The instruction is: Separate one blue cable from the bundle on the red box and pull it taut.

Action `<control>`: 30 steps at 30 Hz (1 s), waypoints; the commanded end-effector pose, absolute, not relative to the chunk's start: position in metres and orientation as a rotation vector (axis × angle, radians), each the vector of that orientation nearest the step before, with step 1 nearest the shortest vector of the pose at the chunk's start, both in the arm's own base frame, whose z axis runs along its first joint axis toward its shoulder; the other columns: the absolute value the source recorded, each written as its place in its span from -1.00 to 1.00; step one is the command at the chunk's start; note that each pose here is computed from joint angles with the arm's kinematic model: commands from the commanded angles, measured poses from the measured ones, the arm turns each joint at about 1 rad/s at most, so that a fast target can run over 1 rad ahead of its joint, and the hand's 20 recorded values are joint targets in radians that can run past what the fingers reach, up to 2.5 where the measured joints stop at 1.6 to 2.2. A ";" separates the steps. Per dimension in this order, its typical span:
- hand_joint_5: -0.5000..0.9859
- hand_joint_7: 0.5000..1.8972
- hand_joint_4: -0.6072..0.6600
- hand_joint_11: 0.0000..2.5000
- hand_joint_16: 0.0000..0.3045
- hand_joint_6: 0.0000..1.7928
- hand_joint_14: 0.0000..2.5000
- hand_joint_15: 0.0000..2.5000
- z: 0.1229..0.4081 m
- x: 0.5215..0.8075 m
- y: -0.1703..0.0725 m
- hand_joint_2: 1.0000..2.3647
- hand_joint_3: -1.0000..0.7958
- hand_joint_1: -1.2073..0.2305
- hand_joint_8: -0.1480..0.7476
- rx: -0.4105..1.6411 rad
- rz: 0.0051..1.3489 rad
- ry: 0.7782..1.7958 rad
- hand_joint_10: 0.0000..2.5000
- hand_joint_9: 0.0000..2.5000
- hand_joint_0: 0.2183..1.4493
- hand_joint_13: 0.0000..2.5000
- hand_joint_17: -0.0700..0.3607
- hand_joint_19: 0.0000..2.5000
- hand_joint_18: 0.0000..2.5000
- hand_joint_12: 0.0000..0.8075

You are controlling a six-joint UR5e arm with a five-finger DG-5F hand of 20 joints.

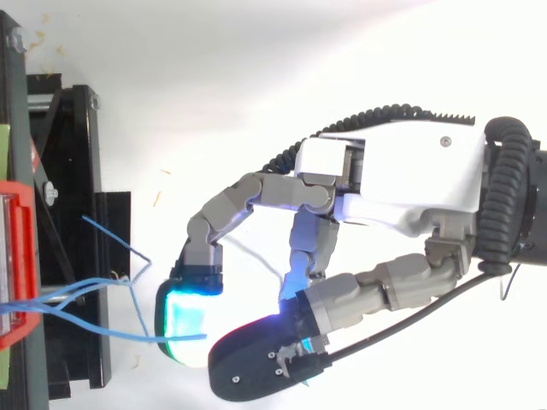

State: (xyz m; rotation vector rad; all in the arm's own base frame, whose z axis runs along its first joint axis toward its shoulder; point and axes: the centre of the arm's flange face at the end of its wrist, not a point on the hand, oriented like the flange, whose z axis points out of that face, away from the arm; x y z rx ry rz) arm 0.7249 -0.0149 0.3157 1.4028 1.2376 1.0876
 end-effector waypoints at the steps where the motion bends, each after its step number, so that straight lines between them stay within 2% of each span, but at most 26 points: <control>1: -0.35 -0.28 -0.02 -0.52 -0.50 -0.03 -0.98 -0.43 0.316 0.725 -0.014 -0.98 0.01 -0.35 0.16 1.402 1.088 1.238 -0.98 0.22 -0.45 0.11 0.12 -0.48 -0.03 0.27; 7: -0.36 -0.25 0.01 -0.46 -0.58 0.00 -0.98 -0.38 0.316 0.725 -0.013 -0.96 0.08 -0.54 0.07 1.405 1.092 1.237 -0.98 0.18 -0.39 0.06 -0.01 -0.44 -0.10 0.14; 9: -0.36 -0.31 0.00 -0.45 -0.59 0.01 -0.98 -0.38 0.316 0.725 -0.013 -0.96 0.09 -0.56 0.05 1.405 1.092 1.237 -0.98 0.19 -0.38 0.06 -0.02 -0.45 -0.10 0.13; 13: -0.34 -0.34 -0.12 -0.47 -0.57 0.01 -0.98 -0.39 0.316 0.725 -0.013 -0.96 0.12 -0.56 0.03 1.405 1.092 1.237 -0.98 0.21 -0.39 0.08 0.02 -0.46 -0.07 0.18; 15: -0.32 -0.30 -0.19 -0.54 -0.50 -0.01 -0.98 -0.44 0.316 0.725 -0.012 -0.99 0.14 -0.49 0.04 1.404 1.093 1.238 -0.98 0.25 -0.42 0.11 0.12 -0.49 0.01 0.26; 20: -0.31 -0.26 -0.22 -0.60 -0.48 -0.03 -0.98 -0.46 0.315 0.724 -0.008 -0.99 0.16 -0.44 -0.01 1.405 1.093 1.248 -0.98 0.24 -0.44 0.10 0.15 -0.50 0.02 0.29; 25: -0.31 -0.23 -0.26 -0.73 -0.48 -0.04 -0.98 -0.53 0.314 0.723 -0.001 -0.62 0.09 -0.39 -0.06 1.405 1.092 1.263 -0.99 0.19 -0.53 0.05 0.16 -0.53 -0.02 0.28; 30: -0.30 -0.22 -0.27 -0.86 -0.48 -0.05 -0.99 -0.59 0.314 0.723 0.005 -0.37 0.06 -0.33 -0.08 1.398 1.095 1.269 -0.99 0.11 -0.59 -0.01 0.16 -0.57 -0.06 0.29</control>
